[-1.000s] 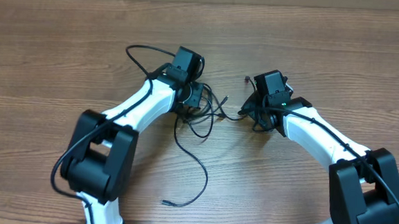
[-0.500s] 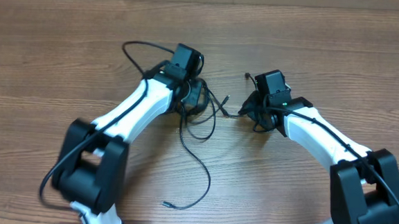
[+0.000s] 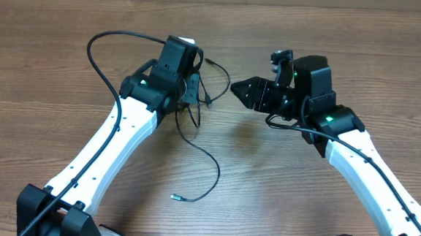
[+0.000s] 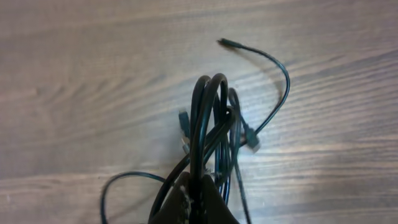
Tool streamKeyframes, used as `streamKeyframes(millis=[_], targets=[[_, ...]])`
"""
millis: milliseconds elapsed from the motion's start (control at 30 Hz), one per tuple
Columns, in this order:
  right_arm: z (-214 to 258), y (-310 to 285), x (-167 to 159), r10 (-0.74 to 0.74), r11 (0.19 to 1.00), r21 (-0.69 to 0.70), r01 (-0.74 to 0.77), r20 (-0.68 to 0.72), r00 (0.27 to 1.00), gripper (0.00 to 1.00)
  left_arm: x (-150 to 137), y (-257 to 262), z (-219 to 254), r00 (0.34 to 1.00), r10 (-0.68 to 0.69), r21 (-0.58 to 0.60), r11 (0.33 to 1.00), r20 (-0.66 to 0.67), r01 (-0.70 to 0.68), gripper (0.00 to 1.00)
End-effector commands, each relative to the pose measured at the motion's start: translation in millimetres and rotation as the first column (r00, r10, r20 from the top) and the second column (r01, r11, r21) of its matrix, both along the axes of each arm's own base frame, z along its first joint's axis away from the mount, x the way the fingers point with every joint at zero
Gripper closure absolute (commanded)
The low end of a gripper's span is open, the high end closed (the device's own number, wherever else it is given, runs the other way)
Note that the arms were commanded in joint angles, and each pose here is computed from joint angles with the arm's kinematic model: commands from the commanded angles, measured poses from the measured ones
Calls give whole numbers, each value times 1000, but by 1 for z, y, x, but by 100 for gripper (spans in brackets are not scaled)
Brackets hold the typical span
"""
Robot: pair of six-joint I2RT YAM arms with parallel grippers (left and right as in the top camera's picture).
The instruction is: Untangle cables
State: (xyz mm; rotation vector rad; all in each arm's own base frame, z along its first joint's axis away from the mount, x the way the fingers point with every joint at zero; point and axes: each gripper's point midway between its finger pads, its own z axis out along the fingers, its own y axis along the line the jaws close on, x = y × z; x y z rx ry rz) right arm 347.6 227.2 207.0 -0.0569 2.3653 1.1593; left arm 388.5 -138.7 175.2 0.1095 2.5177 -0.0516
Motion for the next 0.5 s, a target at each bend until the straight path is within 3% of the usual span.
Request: streamKeyframes(millis=[0, 167, 333, 467], targets=[[2, 16, -19, 120, 991, 57, -118, -38, 992, 49, -1, -4, 5, 999, 38, -74, 997, -13, -39, 96], [-35, 27, -30, 147, 989, 26, -145, -133, 980, 48, -6, 1, 0, 995, 75, -102, 991, -59, -81, 96], [-65, 50, -43, 206, 978, 6, -209, -199, 958, 42, -9, 3, -4, 990, 43, -217, 974, -136, -72, 96], [-84, 64, -38, 158, 986, -17, -167, -236, 959, 42, -10, 3, -6, 986, -60, -293, 956, -159, 11, 96]])
